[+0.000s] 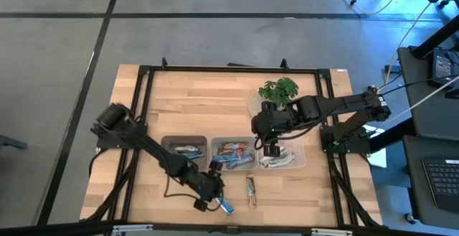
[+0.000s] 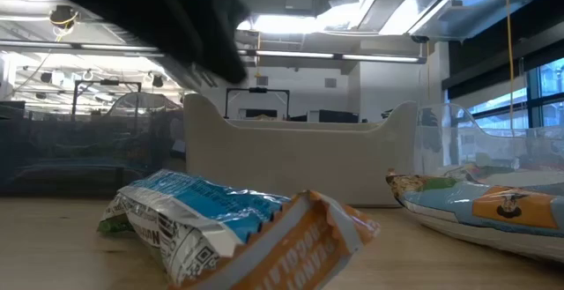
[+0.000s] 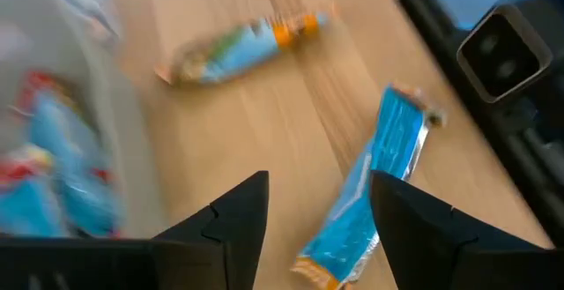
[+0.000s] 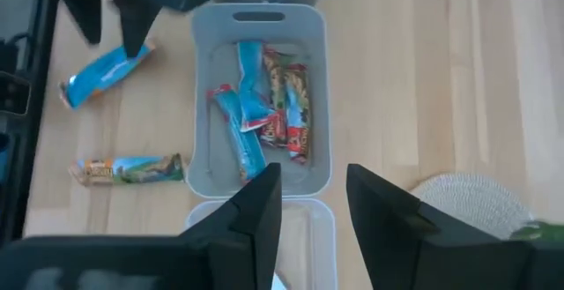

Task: Pick and place Granola Bars by type
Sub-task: Put the orange granola bar into the transparent bin

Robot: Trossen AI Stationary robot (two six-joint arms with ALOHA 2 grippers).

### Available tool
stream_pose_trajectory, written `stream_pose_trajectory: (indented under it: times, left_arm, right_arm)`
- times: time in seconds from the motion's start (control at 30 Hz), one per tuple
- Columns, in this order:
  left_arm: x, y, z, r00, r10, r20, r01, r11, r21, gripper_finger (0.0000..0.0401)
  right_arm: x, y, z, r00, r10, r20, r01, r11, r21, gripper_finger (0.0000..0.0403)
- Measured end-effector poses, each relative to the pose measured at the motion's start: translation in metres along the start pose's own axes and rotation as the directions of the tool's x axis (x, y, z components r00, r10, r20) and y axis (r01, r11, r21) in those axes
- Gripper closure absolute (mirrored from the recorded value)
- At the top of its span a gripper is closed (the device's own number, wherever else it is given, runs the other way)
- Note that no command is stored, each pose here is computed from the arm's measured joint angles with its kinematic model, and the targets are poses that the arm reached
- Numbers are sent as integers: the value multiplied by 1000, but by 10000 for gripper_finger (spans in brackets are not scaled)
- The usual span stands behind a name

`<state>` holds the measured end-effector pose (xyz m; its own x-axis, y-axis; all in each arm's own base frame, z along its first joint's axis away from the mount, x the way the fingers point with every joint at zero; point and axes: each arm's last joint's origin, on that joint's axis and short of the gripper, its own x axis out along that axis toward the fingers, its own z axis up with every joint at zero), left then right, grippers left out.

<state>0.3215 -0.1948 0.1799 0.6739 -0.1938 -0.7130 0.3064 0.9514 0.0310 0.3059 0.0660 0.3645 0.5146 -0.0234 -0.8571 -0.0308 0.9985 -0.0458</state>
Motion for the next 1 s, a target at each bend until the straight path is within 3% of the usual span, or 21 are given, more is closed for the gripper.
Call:
stream_pose_trajectory:
  times: [0.17,0.4,0.57,0.83,1.0]
  left_arm:
    - [29,-28,4,1000,-22,-5,22,1000,-22,217]
    - [46,-54,14,999,-9,-31,13,990,138,223]
    - [47,-52,0,978,60,-200,-27,986,162,228]
    - [48,-37,-1,956,191,-221,-153,972,175,247]
    - [53,-28,-1,955,181,-237,-150,978,142,278]
  right_arm:
    - [-2,11,-3,1000,21,-9,-20,999,30,270]
    - [-4,27,-5,999,44,4,-44,999,23,270]
    - [-5,33,-2,997,65,45,-66,997,26,270]
    - [-6,36,-2,996,70,49,-71,997,14,270]
    - [9,42,-5,996,76,52,-74,996,-43,270]
